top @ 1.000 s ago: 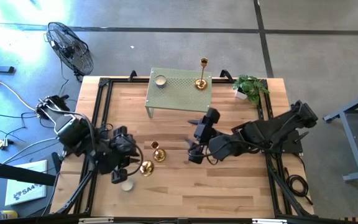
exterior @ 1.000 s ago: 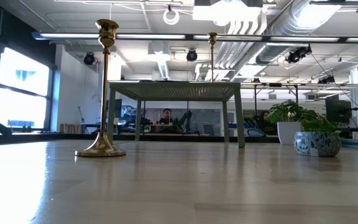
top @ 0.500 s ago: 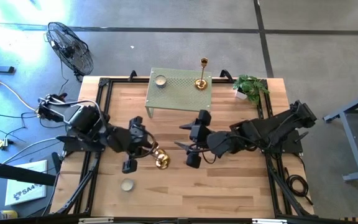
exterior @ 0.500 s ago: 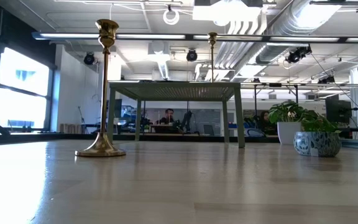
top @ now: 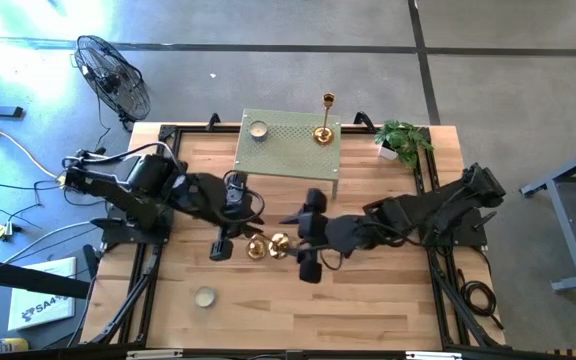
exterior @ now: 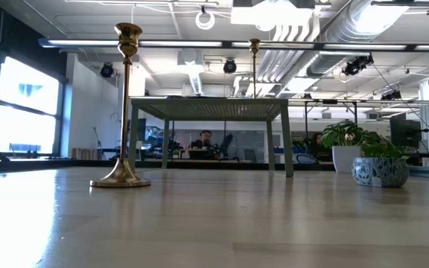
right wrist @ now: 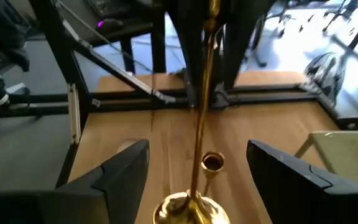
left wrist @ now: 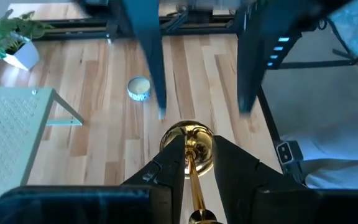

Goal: Stock candles and holders on shelf
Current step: Align the bottom gold candle holder with the other gold candle holder on the shelf

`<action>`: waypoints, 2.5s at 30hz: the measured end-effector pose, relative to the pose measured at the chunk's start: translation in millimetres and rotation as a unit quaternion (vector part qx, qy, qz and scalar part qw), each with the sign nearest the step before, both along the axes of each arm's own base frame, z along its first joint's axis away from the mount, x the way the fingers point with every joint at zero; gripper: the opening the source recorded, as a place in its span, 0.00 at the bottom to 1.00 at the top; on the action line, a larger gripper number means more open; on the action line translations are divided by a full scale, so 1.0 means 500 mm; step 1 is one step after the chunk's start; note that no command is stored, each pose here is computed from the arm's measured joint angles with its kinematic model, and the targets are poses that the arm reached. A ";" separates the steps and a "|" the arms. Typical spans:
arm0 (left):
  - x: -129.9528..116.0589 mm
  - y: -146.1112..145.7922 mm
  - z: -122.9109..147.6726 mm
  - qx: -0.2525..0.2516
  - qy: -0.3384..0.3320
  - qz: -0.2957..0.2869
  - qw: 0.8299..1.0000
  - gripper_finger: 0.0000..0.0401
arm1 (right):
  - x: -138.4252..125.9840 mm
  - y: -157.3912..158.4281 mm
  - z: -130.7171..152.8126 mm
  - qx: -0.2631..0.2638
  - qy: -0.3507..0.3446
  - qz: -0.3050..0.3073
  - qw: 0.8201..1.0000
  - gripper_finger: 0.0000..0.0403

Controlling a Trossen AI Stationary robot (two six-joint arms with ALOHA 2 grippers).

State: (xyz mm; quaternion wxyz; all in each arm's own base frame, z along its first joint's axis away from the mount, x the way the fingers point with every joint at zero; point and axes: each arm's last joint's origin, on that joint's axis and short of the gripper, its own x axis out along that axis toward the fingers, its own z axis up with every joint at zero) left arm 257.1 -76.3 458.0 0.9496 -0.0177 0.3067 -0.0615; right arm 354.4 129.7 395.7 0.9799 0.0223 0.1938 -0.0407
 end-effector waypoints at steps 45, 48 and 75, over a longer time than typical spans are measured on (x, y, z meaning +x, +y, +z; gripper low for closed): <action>0.027 0.026 0.014 0.043 -0.050 0.002 0.998 0.20 | 0.071 -0.073 -0.056 0.018 0.049 0.055 0.997 0.01; 0.023 0.027 0.038 0.054 -0.083 -0.005 0.995 0.22 | 0.068 -0.074 -0.052 0.016 0.049 0.050 0.997 0.01; -0.187 0.035 0.233 0.072 -0.285 -0.004 0.956 0.27 | -0.098 -0.106 0.038 -0.084 0.094 -0.095 0.988 0.01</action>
